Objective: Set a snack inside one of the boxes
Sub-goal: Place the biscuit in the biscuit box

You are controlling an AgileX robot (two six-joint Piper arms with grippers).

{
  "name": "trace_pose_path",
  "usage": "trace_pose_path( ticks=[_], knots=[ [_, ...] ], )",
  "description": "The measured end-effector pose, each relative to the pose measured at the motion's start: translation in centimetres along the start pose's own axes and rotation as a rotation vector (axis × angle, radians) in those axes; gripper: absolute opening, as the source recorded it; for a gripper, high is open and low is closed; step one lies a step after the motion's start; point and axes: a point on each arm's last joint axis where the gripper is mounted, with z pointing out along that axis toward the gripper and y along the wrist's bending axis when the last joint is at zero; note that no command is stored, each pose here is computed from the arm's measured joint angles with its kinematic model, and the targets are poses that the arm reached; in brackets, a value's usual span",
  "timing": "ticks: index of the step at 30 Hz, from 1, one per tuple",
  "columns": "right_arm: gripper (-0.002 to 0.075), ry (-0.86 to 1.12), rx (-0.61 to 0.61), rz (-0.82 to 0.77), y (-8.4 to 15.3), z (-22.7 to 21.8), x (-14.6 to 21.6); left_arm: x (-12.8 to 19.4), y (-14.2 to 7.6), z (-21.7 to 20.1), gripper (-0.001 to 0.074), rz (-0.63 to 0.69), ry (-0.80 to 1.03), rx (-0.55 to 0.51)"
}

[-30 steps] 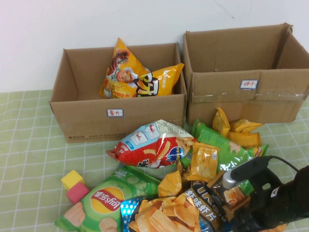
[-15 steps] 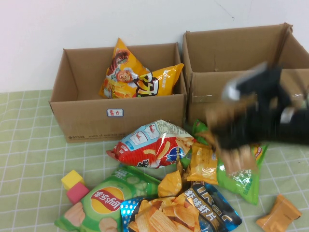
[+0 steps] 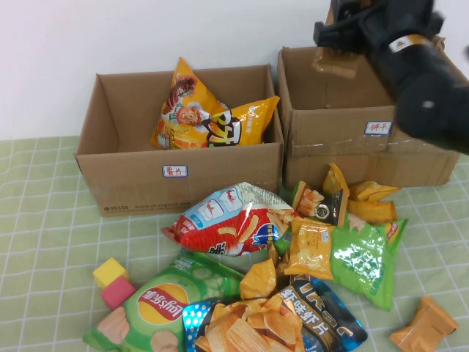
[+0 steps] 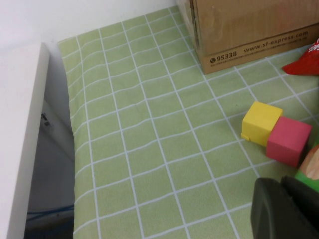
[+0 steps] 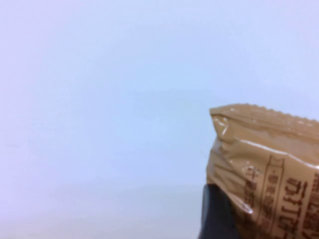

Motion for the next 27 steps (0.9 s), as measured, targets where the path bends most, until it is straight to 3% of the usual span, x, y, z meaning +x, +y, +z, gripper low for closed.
trace_pose_path(
  ticks=[6, 13, 20, 23, 27],
  knots=[
    [0.0407, 0.127, 0.076, 0.195, -0.7, 5.0, 4.5, 0.0, 0.0, 0.0, -0.0003, 0.0, 0.0, 0.0],
    [0.0438, 0.32, -0.014, 0.51, -1.1, 7.3, 4.5, 0.0, 0.0, 0.0, -0.0003, 0.0, 0.0, 0.0],
    [0.0496, 0.31, -0.068, 0.24, -1.4, 7.5, 3.8, 0.0, 0.0, 0.0, -0.0003, -0.004, 0.0, 0.0],
    [0.0522, 0.321, -0.035, 0.224, -1.7, 7.5, 3.9, 0.0, 0.0, 0.0, -0.0003, -0.004, 0.0, 0.0],
    [0.0533, 0.329, 0.021, 0.08, -2.3, 7.4, 3.9, 0.0, 0.0, 0.0, -0.0003, -0.004, 0.0, 0.0]
  ],
)
